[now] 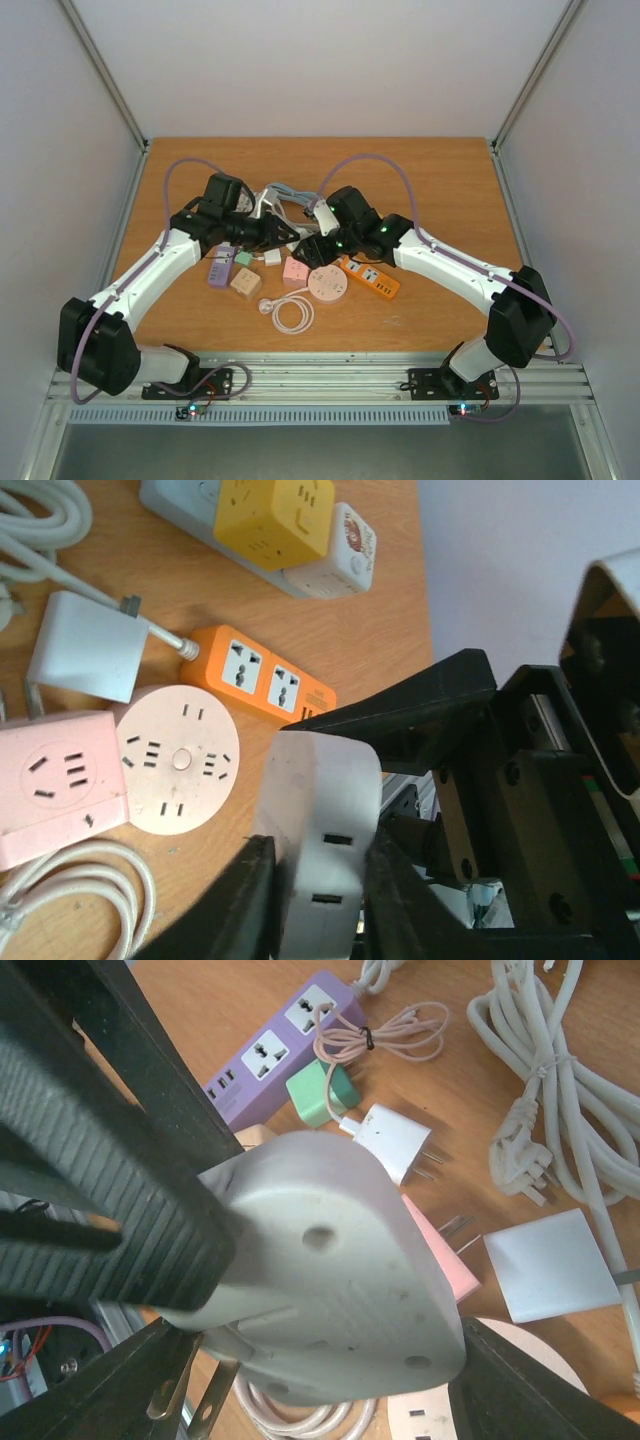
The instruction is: Insert the plug
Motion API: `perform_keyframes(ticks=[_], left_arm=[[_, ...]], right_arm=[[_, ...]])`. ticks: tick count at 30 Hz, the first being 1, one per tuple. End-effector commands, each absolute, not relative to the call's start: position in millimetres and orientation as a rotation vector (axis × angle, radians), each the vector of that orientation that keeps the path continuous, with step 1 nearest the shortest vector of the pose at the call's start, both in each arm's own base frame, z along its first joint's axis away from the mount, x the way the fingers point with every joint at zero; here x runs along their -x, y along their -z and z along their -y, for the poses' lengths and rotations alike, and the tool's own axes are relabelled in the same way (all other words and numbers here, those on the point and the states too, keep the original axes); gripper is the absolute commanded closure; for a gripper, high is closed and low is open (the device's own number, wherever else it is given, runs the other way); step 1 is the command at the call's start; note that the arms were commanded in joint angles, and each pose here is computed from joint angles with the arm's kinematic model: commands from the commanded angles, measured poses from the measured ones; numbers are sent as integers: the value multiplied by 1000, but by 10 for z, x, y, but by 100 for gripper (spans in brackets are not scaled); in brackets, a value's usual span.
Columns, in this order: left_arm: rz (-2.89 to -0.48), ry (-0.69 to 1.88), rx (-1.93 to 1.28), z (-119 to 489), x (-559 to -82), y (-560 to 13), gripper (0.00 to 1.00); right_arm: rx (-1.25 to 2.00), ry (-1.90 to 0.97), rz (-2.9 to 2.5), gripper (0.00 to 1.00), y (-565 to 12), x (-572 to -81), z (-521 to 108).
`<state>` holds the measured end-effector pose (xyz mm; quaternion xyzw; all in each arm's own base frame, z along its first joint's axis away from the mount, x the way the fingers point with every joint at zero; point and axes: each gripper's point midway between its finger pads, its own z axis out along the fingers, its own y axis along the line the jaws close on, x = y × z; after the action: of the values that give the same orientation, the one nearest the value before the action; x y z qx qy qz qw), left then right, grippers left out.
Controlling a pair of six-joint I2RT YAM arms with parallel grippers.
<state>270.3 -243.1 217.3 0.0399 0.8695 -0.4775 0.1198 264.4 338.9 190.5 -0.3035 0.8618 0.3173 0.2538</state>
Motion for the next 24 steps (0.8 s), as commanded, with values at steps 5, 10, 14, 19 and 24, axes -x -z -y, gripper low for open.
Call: perform_keyframes(ticks=[5, 10, 14, 19, 24], left_arm=[[-2379, 1390, -327, 2482, -2658, -2554, 99], [-2240, 1380, -395, 2479, -2660, -2857, 100], [-2129, 1375, -456, 2479, -2633, -3052, 100], [-1908, 1417, -598, 2529, -2532, -3400, 100], [-1701, 1496, -757, 2566, -2300, -3720, 100]], right_arm=[[821, -892, -2272, 28, -2257, -2592, -3405], [804, -913, -2221, 12, -2560, -2475, -3243], [791, -1037, -2157, 7, -2883, -2351, -3141], [786, -1202, -2109, 5, -3181, -2232, -3071], [721, -1273, -2164, 7, -3290, -2263, -3017]])
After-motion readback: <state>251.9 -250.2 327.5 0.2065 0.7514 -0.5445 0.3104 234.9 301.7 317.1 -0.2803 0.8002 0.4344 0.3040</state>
